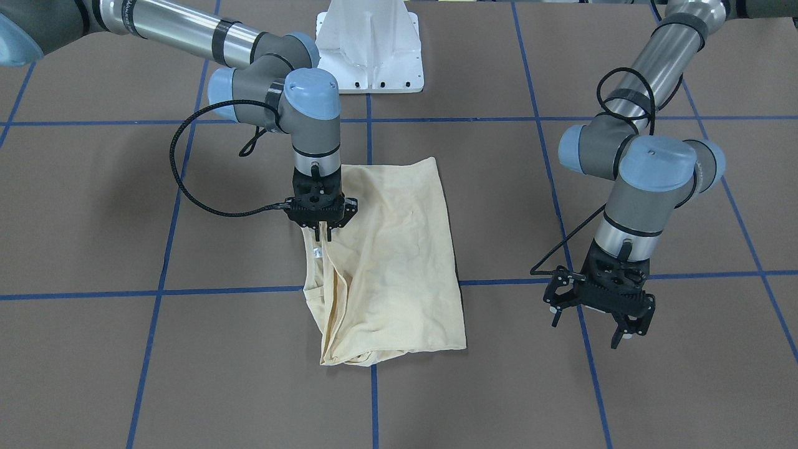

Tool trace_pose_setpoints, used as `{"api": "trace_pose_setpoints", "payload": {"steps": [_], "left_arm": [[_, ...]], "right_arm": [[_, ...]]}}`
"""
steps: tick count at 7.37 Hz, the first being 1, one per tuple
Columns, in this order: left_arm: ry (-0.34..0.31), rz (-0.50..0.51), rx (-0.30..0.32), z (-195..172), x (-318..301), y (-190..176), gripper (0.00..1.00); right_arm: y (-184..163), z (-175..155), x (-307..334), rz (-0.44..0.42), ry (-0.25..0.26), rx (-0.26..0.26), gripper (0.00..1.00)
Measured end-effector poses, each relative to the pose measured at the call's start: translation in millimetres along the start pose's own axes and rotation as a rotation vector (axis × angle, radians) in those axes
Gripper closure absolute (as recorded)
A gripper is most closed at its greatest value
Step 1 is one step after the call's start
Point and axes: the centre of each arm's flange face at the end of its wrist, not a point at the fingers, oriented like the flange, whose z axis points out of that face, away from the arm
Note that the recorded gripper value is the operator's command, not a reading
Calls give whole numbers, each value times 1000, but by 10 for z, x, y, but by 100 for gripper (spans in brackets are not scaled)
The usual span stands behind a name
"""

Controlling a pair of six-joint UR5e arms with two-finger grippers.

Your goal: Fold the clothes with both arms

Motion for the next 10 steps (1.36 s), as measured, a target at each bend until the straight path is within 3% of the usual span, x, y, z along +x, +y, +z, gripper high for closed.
{"api": "trace_pose_setpoints", "payload": {"steps": [2, 6, 7, 8, 10], "left_arm": [[0, 0, 0, 0, 0, 0, 0], [0, 1, 0, 0, 0, 0, 0], [0, 0, 0, 0, 0, 0, 0], [0, 0, 0, 0, 0, 0, 0], [0, 1, 0, 0, 0, 0, 0]], "right_arm": [[-2, 0, -3, 2, 0, 1, 79], [12, 40, -8, 2, 6, 0, 73], [12, 76, -10, 2, 12, -2, 91], [9, 83, -27, 3, 13, -2, 100], [-6, 57, -70, 3, 10, -2, 100]]}}
